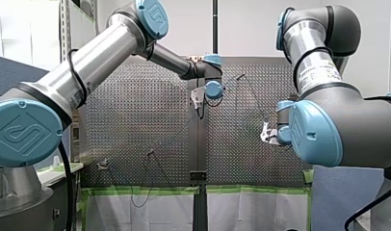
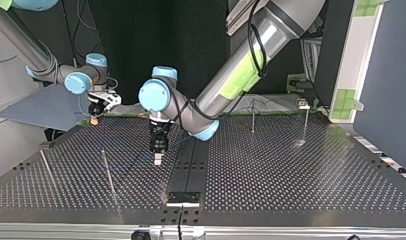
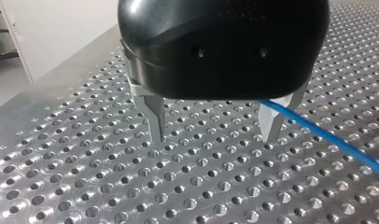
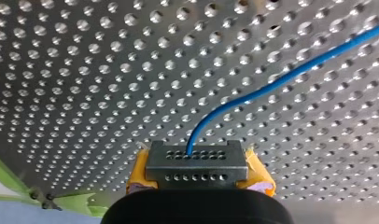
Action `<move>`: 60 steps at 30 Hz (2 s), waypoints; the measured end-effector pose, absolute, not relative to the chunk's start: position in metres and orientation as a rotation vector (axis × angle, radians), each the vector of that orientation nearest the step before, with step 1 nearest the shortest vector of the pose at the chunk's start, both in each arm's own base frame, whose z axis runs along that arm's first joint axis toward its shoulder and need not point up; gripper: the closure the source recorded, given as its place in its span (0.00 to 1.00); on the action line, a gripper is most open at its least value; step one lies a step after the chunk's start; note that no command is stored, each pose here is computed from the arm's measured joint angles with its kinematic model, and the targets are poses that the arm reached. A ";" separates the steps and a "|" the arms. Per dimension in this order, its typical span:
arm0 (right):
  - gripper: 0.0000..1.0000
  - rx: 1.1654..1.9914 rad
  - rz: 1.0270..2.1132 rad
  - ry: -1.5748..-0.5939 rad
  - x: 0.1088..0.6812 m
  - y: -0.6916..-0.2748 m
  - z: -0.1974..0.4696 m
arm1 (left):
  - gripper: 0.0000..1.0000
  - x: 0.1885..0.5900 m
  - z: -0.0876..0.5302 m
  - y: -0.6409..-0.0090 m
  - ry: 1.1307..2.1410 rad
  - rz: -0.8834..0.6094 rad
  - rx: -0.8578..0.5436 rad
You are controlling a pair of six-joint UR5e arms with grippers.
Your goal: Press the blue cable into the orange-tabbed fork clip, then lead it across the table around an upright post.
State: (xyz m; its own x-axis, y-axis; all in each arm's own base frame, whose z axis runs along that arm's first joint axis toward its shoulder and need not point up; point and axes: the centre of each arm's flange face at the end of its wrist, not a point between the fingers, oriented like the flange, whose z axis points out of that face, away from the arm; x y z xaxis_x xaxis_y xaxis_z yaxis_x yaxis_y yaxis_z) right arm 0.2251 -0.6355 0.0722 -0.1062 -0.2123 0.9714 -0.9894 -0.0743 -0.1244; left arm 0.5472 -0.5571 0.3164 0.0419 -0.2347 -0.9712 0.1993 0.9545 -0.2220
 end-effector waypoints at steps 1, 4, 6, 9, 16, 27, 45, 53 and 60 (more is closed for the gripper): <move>1.00 1.372 1.256 -1.413 0.225 -0.634 0.069 | 0.00 0.548 0.317 -0.557 1.489 -0.335 -0.033; 1.00 1.367 1.257 -1.419 0.223 -0.631 0.059 | 0.00 0.549 0.318 -0.557 1.479 -0.345 -0.048; 1.00 1.361 1.260 -1.418 0.221 -0.631 0.054 | 0.00 0.551 0.318 -0.556 1.474 -0.352 -0.057; 1.00 1.350 1.261 -1.416 0.216 -0.632 0.046 | 0.00 0.553 0.319 -0.555 1.466 -0.361 -0.069; 1.00 1.332 1.236 -1.413 0.197 -0.638 0.010 | 0.00 0.557 0.321 -0.553 1.451 -0.377 -0.090; 1.00 1.288 1.217 -1.441 0.167 -0.641 -0.043 | 0.00 0.558 0.321 -0.552 1.448 -0.388 -0.101; 1.00 1.249 1.241 -1.458 0.149 -0.656 -0.114 | 0.00 0.559 0.320 -0.550 1.459 -0.384 -0.095; 1.00 1.219 1.240 -1.536 0.135 -0.654 -0.156 | 0.00 0.559 0.320 -0.550 1.464 -0.382 -0.092; 1.00 1.208 1.226 -1.572 0.124 -0.649 -0.175 | 0.00 0.557 0.320 -0.552 1.465 -0.382 -0.093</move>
